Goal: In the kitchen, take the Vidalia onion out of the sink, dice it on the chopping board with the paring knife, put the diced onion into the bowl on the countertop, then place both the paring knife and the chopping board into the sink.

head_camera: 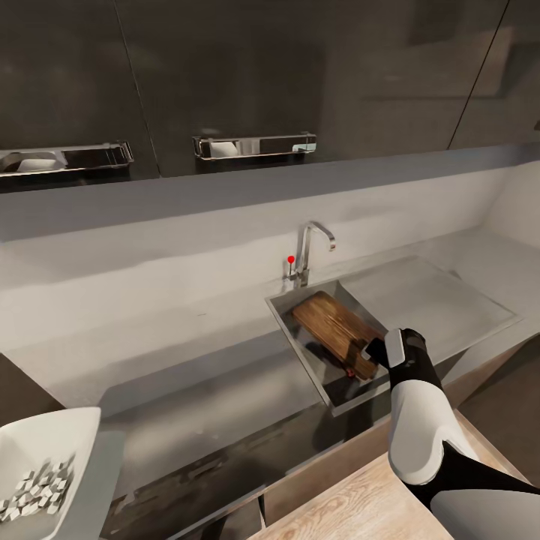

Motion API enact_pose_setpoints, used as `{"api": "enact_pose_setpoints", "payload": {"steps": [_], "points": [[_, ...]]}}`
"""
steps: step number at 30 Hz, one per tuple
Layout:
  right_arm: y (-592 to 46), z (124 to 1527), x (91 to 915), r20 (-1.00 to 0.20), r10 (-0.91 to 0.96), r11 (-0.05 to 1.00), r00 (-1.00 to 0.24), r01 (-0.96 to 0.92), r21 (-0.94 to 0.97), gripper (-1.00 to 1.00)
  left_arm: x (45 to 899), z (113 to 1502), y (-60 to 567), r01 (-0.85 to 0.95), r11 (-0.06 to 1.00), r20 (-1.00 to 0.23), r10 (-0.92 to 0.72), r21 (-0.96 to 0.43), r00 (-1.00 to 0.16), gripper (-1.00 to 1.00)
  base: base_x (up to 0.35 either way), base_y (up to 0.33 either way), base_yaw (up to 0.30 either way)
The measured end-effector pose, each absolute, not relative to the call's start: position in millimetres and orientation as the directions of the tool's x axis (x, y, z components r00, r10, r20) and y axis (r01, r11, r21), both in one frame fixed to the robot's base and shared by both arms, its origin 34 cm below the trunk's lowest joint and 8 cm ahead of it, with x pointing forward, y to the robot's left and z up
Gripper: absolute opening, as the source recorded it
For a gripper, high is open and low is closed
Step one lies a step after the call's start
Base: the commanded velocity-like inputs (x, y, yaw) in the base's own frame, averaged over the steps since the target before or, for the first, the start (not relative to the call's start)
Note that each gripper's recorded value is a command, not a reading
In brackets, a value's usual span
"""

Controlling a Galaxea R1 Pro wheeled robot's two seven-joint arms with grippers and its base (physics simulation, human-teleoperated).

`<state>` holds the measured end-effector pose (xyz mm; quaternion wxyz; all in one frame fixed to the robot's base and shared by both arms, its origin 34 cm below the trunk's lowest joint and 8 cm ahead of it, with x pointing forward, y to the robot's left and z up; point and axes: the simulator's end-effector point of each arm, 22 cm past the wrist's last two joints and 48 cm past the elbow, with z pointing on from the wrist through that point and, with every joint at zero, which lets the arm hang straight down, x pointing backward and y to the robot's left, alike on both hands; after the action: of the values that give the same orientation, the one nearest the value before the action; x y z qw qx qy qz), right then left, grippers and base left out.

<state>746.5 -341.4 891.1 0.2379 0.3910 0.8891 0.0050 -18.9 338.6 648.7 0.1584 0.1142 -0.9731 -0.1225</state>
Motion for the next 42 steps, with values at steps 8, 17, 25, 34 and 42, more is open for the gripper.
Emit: {"api": "enact_pose_setpoints", "payload": {"steps": [8,17,25,34,42], "points": [[-340.3,891.0,746.7,-0.418,0.698,0.695,-0.582,0.692,0.197,-1.00,-18.9,648.7,338.6,-0.183,0.944,0.280,-0.261,0.275,-0.924,1.00,0.000,0.000,0.000],[-335.5,887.6,745.8,-0.411,0.695,0.700,-0.591,0.688,0.194,-1.00,-18.8,648.7,338.5,-0.184,0.944,0.280,-0.261,0.274,-0.924,1.00,0.000,0.000,0.000],[-326.5,876.0,745.6,-0.413,0.695,0.698,-0.588,0.689,0.194,-1.00,-18.9,648.7,338.6,-0.184,0.944,0.280,-0.261,0.275,-0.924,1.00,0.000,0.000,0.000],[-323.7,873.1,744.9,-0.410,0.694,0.700,-0.591,0.688,0.193,-1.00,-18.9,648.7,338.6,-0.183,0.944,0.280,-0.261,0.275,-0.924,1.00,0.000,0.000,0.000],[-327.7,874.5,748.7,-0.436,0.699,0.689,-0.567,0.697,0.199,-1.00,-18.8,648.7,338.6,-0.183,0.944,0.280,-0.261,0.275,-0.924,1.00,0.000,0.000,0.000]]}}
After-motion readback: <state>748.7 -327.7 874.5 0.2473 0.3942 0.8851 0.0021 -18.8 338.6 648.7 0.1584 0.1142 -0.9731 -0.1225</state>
